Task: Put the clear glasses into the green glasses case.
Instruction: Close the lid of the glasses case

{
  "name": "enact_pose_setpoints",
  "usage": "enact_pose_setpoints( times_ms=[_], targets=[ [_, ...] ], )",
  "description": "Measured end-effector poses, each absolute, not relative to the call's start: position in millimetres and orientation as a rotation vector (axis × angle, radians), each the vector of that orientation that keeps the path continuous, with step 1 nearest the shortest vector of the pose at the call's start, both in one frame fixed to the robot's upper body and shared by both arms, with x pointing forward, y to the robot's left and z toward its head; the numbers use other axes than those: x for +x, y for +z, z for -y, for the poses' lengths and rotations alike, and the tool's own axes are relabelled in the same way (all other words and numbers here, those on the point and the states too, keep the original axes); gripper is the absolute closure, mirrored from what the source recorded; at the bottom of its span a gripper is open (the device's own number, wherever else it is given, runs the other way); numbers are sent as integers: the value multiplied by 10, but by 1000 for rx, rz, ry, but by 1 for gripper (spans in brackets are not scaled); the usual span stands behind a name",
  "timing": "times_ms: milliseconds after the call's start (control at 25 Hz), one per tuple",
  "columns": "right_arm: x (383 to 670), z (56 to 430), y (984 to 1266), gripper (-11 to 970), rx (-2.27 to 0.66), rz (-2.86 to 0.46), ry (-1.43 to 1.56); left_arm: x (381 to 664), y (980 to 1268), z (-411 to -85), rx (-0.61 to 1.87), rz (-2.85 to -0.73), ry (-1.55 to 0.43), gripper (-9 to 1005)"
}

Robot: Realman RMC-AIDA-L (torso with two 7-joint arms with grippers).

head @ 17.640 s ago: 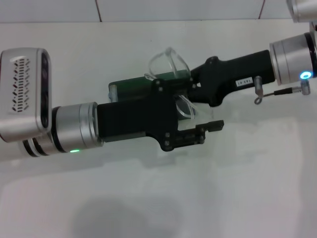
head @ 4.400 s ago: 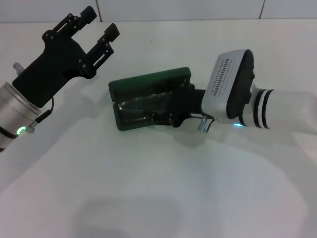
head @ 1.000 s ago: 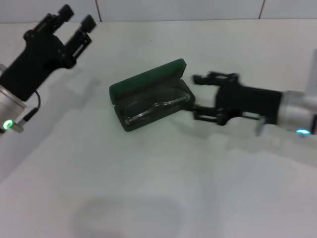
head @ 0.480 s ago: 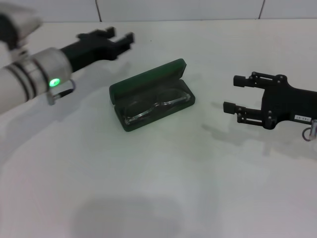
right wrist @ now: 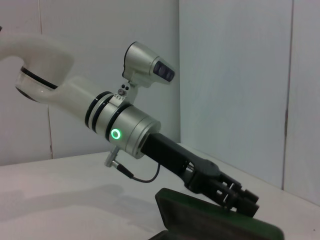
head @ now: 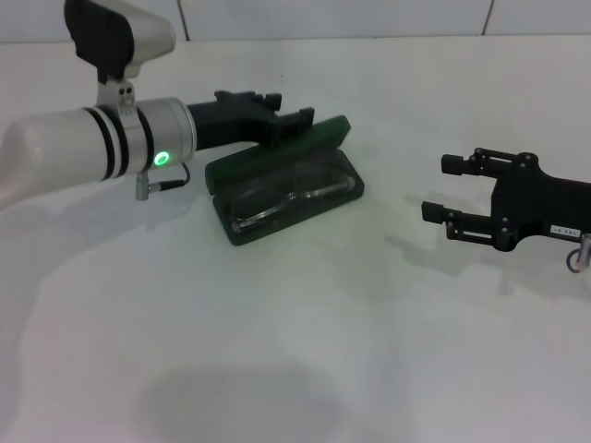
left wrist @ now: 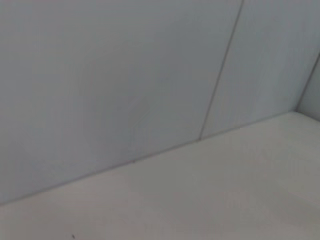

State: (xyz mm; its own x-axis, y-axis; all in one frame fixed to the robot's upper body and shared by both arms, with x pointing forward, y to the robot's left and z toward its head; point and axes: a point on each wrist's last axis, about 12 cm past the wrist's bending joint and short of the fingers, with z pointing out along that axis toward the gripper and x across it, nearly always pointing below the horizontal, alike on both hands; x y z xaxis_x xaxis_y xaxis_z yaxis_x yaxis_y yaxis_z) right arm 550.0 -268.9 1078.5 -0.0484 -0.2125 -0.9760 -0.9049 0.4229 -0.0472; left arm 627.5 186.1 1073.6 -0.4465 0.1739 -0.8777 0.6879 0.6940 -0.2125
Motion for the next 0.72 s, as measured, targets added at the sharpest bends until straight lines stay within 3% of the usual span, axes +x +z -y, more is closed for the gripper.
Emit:
enact_pose_setpoints(
  times_ms=[720],
  targets=[
    [5549, 2678, 10791, 271, -1038, -1543, 730, 5945, 10486, -1960, 756, -2021, -762, 405]
  ],
)
